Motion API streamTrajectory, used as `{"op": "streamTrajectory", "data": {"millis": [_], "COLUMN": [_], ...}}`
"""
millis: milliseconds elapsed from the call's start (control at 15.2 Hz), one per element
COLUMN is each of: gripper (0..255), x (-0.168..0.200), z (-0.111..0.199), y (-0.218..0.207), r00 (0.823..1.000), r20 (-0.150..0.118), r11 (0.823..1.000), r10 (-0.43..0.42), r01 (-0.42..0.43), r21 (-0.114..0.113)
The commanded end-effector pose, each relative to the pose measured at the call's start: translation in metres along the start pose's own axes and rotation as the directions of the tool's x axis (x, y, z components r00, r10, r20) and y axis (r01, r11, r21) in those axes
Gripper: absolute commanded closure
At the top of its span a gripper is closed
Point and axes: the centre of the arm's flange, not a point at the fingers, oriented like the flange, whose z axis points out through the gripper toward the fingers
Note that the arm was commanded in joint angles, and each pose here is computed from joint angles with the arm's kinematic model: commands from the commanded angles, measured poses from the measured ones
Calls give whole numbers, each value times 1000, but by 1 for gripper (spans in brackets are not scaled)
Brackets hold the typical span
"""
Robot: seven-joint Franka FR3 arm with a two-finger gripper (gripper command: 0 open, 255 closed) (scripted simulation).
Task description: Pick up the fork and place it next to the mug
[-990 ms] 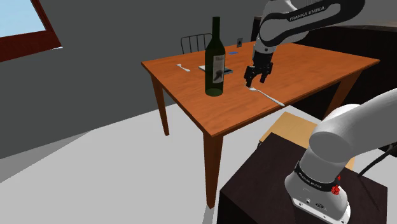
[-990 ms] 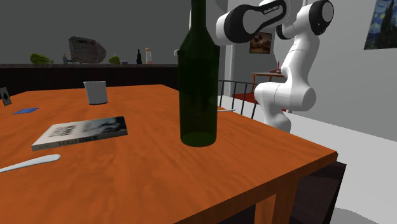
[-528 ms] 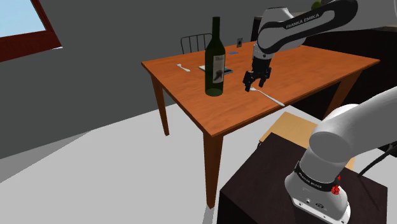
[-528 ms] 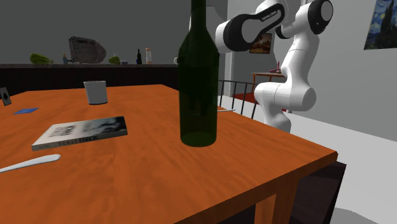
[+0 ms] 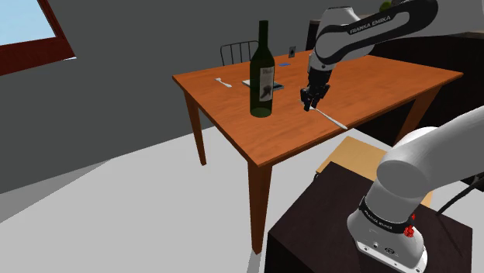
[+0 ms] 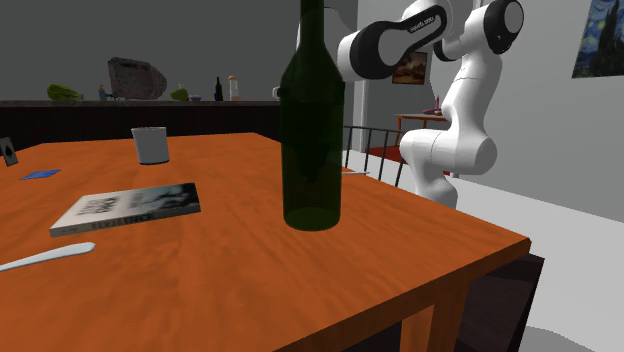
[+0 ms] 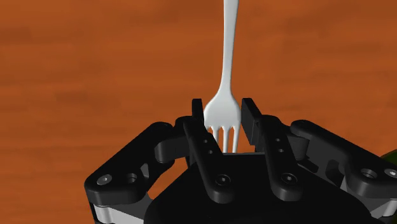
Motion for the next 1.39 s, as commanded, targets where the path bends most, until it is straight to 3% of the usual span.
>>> {"op": "streamTrajectory", "data": {"millis": [0, 330, 1320], "gripper": [255, 255, 255], "x": [-1, -1, 6], "z": [5, 6, -73], "y": [-1, -5, -6], "r00": [1000, 1000, 1000], "r20": [13, 13, 13], "r11": [1000, 1000, 1000], "r10": [1, 1, 1], "r01": [-1, -1, -1], "r21": [8, 8, 8]}}
